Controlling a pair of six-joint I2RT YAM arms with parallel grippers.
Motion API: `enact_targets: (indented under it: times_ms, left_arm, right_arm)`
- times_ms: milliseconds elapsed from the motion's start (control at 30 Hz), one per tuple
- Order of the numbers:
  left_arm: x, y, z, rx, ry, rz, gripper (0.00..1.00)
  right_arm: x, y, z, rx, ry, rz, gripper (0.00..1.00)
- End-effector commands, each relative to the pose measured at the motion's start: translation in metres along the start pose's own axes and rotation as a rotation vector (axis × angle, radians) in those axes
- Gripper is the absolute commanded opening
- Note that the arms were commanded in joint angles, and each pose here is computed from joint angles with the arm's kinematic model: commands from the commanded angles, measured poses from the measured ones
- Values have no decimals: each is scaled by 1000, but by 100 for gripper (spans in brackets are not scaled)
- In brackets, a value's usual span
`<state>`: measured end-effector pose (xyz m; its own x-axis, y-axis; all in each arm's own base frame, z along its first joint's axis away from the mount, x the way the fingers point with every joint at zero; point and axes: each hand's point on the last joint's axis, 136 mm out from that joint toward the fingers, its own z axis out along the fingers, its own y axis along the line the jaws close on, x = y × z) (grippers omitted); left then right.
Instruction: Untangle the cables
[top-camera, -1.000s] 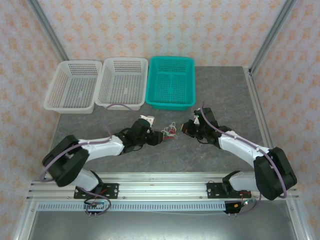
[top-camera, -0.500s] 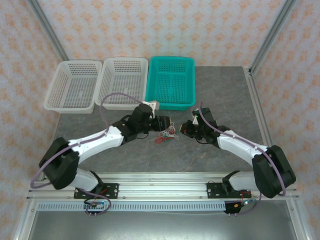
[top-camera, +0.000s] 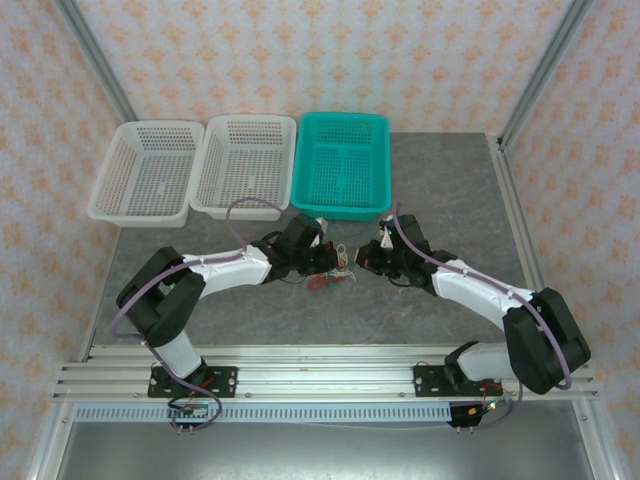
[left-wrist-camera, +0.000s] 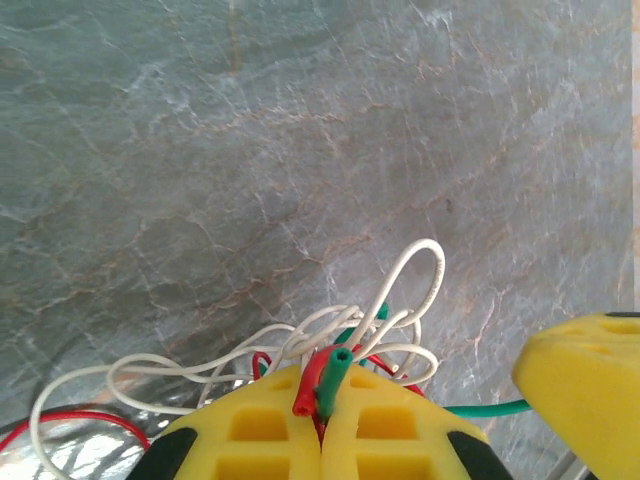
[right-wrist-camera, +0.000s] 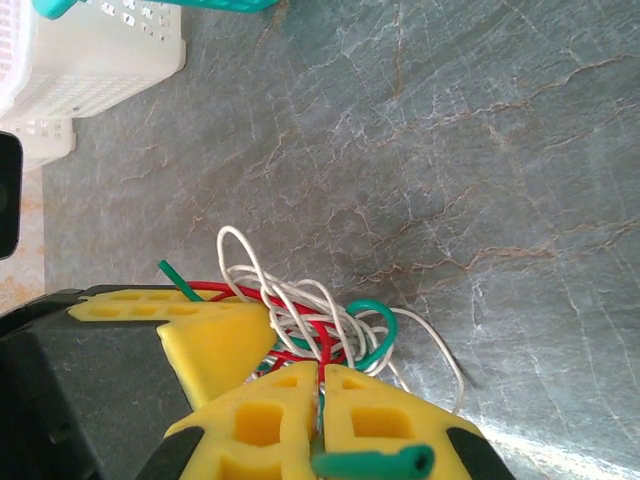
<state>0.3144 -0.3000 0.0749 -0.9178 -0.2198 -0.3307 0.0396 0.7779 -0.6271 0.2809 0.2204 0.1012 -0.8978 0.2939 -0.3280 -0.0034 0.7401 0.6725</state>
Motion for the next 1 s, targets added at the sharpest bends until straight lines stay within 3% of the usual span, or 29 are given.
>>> enact_targets:
  times_ms: [0, 233, 433, 967]
  left_arm:
    - [-8, 49, -14, -136, -55, -69, 0]
    - [5, 123, -48, -355, -74, -107, 0]
    - [11, 156, -71, -408, -107, -162, 0]
    - [16, 185, -121, -527, -213, -200, 0]
  right_arm:
    - [-20, -16, -17, 87, -120, 35, 0]
    - [-45, -107, -83, 215, -373, 354, 0]
    - [-43, -154, -120, 347, -468, 487, 0]
    - [-66, -154, -167, 352, -645, 577, 0]
